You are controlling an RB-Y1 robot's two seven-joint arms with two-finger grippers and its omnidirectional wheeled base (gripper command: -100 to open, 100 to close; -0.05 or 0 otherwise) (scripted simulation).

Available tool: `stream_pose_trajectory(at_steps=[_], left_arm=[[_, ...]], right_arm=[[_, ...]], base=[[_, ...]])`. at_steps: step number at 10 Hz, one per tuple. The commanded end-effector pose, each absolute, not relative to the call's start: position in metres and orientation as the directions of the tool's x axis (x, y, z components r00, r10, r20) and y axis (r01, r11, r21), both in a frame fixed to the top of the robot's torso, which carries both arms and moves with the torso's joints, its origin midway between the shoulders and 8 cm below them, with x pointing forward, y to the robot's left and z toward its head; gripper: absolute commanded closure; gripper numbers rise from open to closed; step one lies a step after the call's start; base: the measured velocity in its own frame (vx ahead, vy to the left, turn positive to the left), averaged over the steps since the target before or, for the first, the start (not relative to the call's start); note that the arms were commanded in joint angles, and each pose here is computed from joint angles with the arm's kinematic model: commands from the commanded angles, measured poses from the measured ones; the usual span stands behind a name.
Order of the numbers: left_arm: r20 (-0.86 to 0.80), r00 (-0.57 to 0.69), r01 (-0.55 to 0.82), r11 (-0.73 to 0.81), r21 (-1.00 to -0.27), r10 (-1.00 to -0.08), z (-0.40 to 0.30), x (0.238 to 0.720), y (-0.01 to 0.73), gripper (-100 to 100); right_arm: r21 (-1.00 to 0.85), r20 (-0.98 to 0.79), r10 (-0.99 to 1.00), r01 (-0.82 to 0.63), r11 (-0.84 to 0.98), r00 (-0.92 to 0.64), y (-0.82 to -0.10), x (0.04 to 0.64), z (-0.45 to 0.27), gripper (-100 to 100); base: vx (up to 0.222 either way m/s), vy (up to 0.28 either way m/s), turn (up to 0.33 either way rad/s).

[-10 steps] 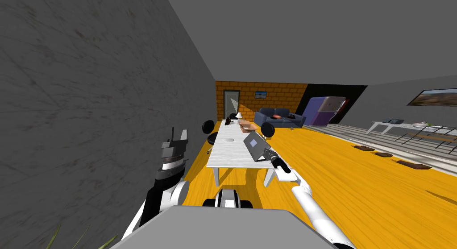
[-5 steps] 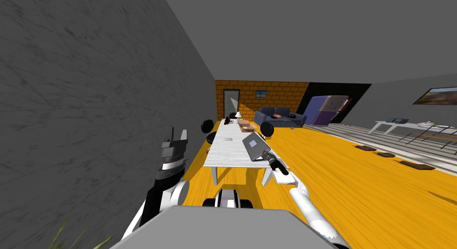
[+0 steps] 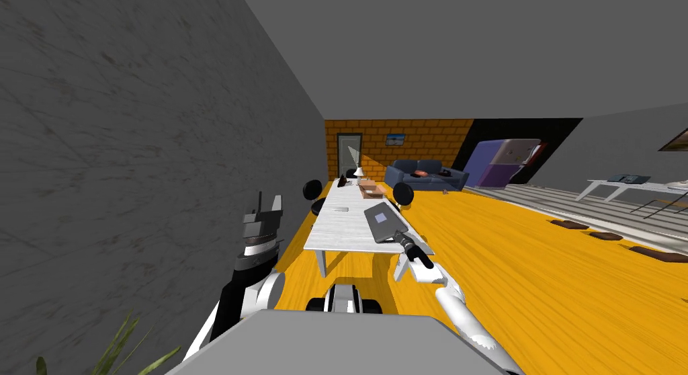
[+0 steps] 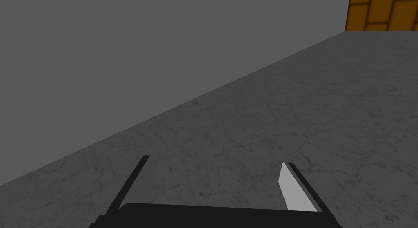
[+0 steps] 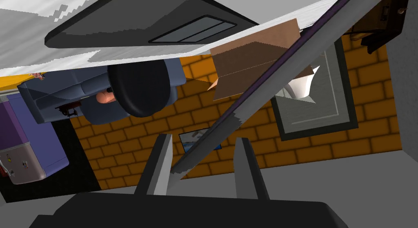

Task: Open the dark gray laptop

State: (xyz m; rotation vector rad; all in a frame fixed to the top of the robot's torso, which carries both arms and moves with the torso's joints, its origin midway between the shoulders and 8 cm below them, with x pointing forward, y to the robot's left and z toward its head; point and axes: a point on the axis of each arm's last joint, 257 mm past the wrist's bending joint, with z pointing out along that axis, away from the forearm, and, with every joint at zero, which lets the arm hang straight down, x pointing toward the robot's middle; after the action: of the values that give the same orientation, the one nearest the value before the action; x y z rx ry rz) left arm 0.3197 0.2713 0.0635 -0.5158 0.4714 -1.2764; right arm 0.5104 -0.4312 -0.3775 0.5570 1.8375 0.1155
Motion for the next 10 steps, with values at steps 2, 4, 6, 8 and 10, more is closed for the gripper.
stream_pose_trajectory(at_steps=[2,4,6,8,10], left_arm=[[-0.047,0.227,0.770,0.208,-0.603,-0.973,0.064,0.320,0.271,0],[-0.047,0.226,0.770,0.208,-0.603,-0.973,0.064,0.320,0.271,0],[-0.047,0.226,0.770,0.208,-0.603,-0.973,0.064,0.320,0.271,0],[-0.047,0.226,0.770,0.208,-0.603,-0.973,0.064,0.320,0.271,0],[-0.047,0.227,0.770,0.208,-0.603,-0.973,0.063,0.320,0.271,0]], right_arm=[[0.349,-0.873,0.430,0.322,0.880,-0.229,-0.438,0.526,-0.357,-100],[0.349,-0.873,0.431,0.325,0.879,-0.228,-0.442,0.538,-0.340,-100],[0.350,-0.873,0.432,0.327,0.878,-0.227,-0.444,0.545,-0.329,-100],[0.350,-0.872,0.433,0.328,0.878,-0.227,-0.444,0.545,-0.328,-100],[0.350,-0.871,0.434,0.330,0.877,-0.230,-0.444,0.544,-0.329,0]], base=[[-0.055,0.006,0.004],[-0.063,0.008,0.019],[-0.054,0.004,0.009],[-0.034,0.006,0.006],[-0.003,0.001,0.000]])
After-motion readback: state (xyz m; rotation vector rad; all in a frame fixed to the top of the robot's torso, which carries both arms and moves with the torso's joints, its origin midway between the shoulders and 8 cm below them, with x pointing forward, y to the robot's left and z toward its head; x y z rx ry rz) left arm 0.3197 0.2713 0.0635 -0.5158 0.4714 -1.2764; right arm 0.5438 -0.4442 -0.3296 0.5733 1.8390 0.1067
